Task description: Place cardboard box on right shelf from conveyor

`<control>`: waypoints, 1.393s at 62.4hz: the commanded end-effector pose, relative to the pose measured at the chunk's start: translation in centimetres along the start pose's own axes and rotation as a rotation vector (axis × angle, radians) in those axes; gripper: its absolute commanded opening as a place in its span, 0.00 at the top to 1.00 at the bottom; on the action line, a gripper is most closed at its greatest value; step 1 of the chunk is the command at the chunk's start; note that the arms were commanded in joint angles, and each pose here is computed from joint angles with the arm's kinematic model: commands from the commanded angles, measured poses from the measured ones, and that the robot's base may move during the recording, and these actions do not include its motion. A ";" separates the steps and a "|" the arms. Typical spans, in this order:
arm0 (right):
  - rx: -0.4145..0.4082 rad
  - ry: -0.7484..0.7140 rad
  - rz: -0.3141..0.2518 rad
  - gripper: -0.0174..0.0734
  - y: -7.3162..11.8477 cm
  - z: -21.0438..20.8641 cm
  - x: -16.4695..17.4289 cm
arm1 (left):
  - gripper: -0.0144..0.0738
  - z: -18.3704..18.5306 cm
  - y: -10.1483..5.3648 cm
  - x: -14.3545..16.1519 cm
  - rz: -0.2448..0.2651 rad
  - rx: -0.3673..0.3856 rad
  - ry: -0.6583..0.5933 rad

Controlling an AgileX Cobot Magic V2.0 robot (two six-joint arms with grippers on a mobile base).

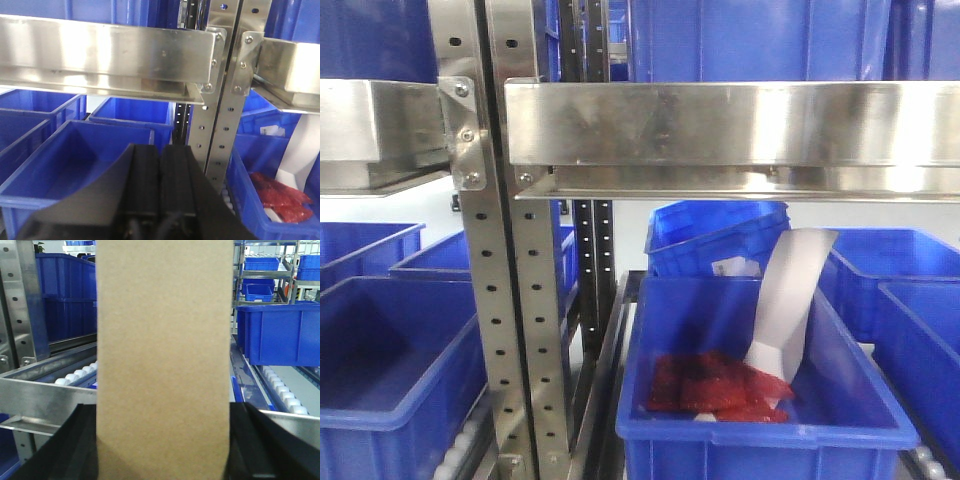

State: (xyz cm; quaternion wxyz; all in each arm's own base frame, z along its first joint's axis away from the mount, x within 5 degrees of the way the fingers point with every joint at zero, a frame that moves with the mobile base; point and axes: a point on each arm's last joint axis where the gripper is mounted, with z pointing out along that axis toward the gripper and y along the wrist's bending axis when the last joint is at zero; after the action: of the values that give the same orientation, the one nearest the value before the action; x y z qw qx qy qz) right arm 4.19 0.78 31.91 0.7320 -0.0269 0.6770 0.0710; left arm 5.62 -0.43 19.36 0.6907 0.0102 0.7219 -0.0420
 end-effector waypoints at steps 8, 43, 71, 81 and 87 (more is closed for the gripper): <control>0.012 -0.124 -0.009 0.75 0.0 -0.1 -1.8 | 0.97 0.0 0.0 -0.5 -0.003 0.002 -0.083; 0.012 -0.124 -0.009 0.75 0.0 -0.1 -1.8 | 0.97 0.0 0.0 -0.5 -0.003 0.002 -0.083; 0.014 -0.155 -0.008 0.75 -0.1 -0.2 -2.1 | 0.97 0.0 0.0 -0.5 -0.003 0.002 -0.083; 0.006 -0.224 0.020 0.75 0.1 -0.7 -4.3 | 0.97 0.0 0.0 -0.5 -0.003 0.002 -0.083; 0.005 -0.250 0.013 0.75 0.3 -0.4 -6.9 | 0.97 0.0 0.0 -0.5 -0.003 0.002 -0.083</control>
State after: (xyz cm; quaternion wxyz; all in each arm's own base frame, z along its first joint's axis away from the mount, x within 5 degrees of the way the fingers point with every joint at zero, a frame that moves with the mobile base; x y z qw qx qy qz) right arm 3.71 0.73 34.67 0.7578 -0.0225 0.6474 0.0775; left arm 5.62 -0.43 19.36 0.6907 0.0102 0.7219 -0.0420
